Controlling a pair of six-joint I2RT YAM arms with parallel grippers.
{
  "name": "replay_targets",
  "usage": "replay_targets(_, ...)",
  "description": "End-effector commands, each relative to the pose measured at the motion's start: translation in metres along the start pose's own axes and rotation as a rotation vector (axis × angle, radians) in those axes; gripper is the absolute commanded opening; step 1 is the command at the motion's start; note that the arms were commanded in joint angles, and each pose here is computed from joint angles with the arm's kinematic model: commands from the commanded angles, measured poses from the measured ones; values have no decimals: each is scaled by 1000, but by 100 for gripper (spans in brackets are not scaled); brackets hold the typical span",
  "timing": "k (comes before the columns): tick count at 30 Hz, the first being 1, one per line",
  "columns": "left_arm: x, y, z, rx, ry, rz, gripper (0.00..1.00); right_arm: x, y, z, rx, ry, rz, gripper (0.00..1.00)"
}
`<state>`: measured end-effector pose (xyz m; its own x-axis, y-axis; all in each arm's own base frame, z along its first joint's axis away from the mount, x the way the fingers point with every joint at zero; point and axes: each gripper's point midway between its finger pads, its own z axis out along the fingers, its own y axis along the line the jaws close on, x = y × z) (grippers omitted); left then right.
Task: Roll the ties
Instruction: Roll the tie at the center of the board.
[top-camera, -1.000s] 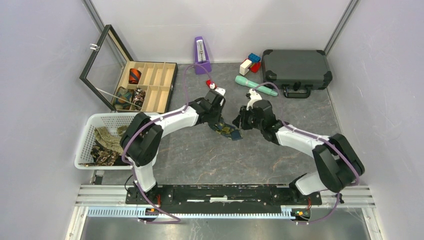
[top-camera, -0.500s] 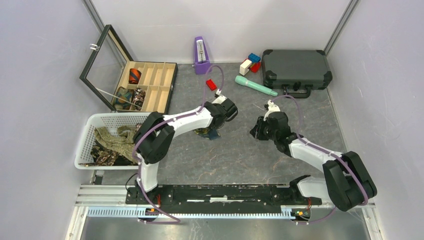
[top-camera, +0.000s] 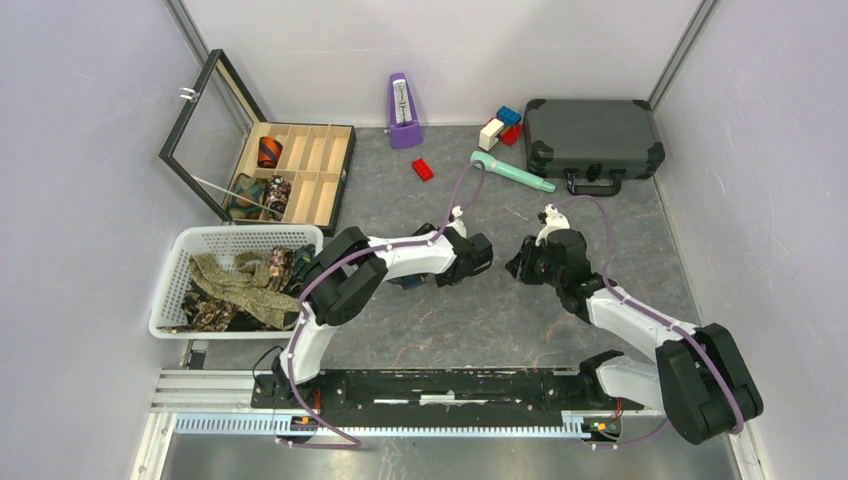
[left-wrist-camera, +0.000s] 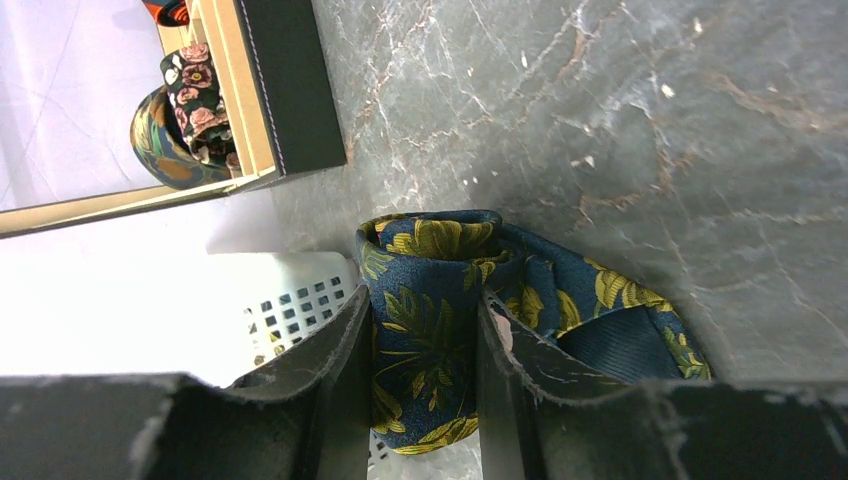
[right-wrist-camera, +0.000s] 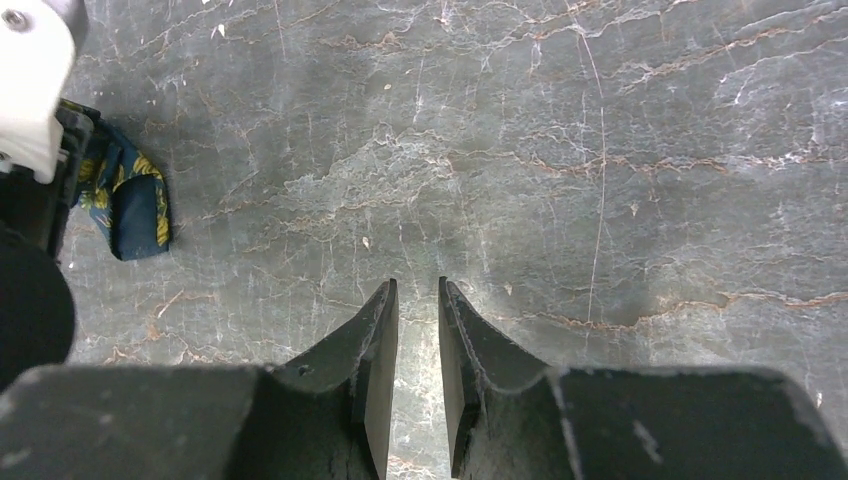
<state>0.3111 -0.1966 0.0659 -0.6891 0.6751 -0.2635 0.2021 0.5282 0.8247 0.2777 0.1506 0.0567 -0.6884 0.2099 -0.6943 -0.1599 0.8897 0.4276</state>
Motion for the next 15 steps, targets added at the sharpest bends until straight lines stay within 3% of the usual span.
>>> replay_targets(1, 7, -21, -10, 24, -6, -87, 29, -8, 2, -6, -16, -40, -6, 28)
replay_targets(15, 38, -56, -25, 97, -39, -138, 38, -1, -3, -10, -5, -41, -4, 29)
